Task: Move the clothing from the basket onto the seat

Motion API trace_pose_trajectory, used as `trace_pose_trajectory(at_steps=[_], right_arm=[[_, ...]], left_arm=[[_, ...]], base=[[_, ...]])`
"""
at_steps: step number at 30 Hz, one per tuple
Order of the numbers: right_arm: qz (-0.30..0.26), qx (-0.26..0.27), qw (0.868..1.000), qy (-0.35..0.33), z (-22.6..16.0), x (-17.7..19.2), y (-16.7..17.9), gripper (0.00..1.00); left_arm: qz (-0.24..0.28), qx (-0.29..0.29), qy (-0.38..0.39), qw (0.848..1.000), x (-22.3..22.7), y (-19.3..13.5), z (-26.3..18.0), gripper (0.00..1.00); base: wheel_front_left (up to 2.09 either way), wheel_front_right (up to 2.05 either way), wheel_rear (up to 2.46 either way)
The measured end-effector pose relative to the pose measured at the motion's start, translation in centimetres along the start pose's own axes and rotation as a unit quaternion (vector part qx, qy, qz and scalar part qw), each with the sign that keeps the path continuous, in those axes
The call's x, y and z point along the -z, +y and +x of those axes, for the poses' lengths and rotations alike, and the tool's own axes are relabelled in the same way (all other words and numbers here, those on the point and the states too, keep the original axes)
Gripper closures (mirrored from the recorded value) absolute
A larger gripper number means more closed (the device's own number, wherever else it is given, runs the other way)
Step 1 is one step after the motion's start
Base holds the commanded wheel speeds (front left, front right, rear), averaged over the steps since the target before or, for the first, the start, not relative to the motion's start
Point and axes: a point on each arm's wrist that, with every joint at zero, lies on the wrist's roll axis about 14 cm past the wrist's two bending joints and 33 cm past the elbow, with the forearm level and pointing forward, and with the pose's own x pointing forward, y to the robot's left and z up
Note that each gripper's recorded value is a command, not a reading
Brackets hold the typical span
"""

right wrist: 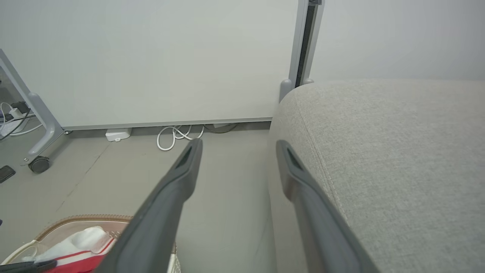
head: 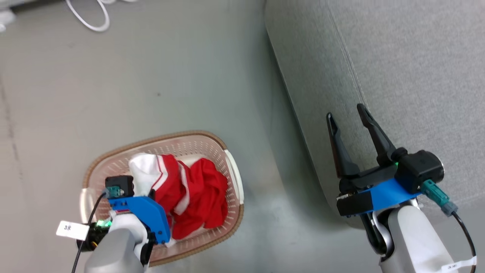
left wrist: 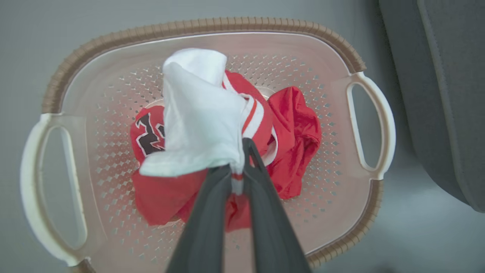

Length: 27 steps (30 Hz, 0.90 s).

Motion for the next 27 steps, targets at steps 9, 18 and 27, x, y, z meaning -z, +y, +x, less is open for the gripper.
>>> trace_pose_trajectory(at_steps=[9,18,27], right_arm=[[0.003,-0.020,0.999,-0.027,-1.8,-2.3,1.8,0.00],[-0.001,-0.042,0.998,-0.048,-3.2,-4.0,3.5,0.00],[-0.005,-0.055,0.996,-0.063,-4.6,-5.1,4.5,0.00]], left_arm=[[-0.001,-0.010,-0.080,0.997,-3.1,0.1,-4.8,1.00],[0.008,0.041,-0.173,0.984,-7.7,-3.4,-8.9,1.00],[0.030,0.092,-0.263,0.960,-12.5,-7.5,-13.2,1.00]], base=[[0.00,0.00,0.00],[0.00,0.00,0.00],[0.00,0.00,0.00]])
